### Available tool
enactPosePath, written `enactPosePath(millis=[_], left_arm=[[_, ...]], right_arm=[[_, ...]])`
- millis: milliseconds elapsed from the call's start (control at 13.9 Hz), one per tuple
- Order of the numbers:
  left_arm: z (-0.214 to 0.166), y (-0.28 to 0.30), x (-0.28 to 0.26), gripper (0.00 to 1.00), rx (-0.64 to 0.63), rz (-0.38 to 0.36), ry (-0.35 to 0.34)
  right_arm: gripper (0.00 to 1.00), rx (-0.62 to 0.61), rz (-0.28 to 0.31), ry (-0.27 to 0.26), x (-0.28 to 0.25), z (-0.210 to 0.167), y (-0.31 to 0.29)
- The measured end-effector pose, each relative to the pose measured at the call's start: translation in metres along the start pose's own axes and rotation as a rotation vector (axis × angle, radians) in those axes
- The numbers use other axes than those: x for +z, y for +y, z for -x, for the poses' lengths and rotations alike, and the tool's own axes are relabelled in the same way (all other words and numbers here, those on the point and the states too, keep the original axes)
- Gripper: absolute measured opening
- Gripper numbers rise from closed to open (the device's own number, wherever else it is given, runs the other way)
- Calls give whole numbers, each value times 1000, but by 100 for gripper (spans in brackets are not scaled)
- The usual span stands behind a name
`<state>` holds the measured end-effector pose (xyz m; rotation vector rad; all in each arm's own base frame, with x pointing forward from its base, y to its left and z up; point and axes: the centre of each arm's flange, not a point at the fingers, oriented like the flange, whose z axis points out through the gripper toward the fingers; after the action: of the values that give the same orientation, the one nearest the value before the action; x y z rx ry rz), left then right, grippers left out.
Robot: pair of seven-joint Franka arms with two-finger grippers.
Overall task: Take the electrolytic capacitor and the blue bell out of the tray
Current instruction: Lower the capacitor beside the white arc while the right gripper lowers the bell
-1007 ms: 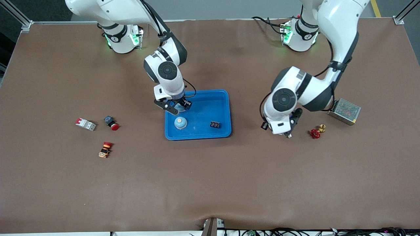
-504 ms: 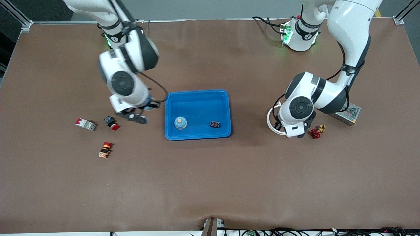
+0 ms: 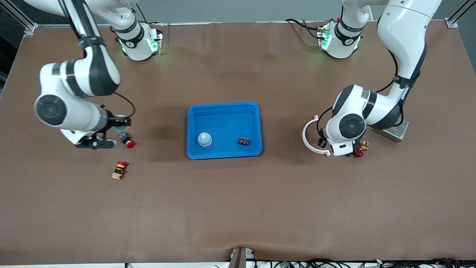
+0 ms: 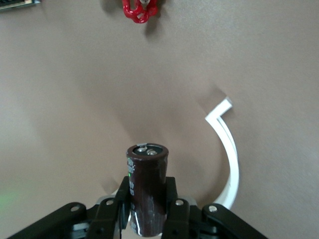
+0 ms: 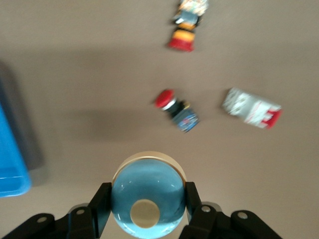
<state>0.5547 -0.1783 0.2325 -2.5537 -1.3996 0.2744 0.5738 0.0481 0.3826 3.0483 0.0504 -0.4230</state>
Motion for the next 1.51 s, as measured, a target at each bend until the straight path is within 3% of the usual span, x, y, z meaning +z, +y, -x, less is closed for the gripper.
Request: enactPosePath(millis=[504, 1079, 1223, 1367, 1511], left_arm=[[-8, -13, 46, 30, 16, 19, -30], [0, -19, 66, 34, 26, 3, -42], [-2, -16, 62, 48, 24, 17, -39], [-5, -10, 48, 68, 15, 45, -30], [-6, -2, 26, 89, -1, 75, -18]], right_arm=[[63, -168, -27, 105, 2, -49, 145], [63, -227, -1, 202, 91, -103, 181], [63, -242, 1, 211, 110, -106, 198], [63, -243, -8, 220, 129, -108, 212], [63, -220, -53, 227, 146, -110, 215]])
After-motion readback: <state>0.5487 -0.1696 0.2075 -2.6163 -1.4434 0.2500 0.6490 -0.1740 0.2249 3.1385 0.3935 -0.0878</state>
